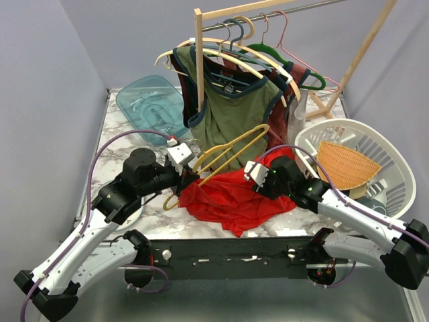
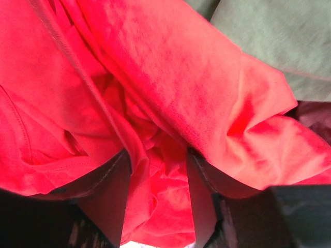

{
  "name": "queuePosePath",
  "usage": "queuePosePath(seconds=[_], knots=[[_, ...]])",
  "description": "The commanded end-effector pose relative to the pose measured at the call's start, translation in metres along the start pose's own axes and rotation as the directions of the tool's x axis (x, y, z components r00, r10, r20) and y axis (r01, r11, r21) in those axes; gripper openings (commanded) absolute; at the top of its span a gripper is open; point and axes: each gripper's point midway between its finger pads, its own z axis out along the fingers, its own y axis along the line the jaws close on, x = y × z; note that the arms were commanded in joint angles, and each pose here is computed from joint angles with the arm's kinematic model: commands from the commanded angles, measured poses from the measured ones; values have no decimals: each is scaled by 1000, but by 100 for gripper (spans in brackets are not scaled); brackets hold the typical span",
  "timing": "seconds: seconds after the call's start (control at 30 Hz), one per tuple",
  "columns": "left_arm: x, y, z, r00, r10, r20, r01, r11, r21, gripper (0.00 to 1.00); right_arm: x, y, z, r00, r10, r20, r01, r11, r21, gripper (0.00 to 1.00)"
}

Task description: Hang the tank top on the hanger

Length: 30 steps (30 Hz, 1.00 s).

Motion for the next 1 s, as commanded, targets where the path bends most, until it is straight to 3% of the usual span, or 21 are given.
queuePosePath(seconds=[0.0,0.37,0.5,0.53,0.63,0.97], knots=[[-36,0,-16,994,24,107,-20,999,-32,0,24,-1,0,995,22,-102,-19,999,31,55],[-49,4,-28,990,48,135,-38,997,-71,0,26,-23,-22,991,96,-92,-86,991,104,51],[-47,2,-27,990,49,132,-42,998,-55,0,28,-27,-30,988,139,-74,-130,985,109,34],[-47,0,-27,990,52,132,-46,998,-48,0,26,-27,-33,988,146,-59,-140,985,103,20],[-47,-7,-27,989,67,133,-67,998,-6,0,17,-33,-42,981,196,-11,-194,977,90,1],[-32,-35,-28,967,223,120,-242,953,184,0,-43,-93,-100,927,319,195,-343,933,104,1]])
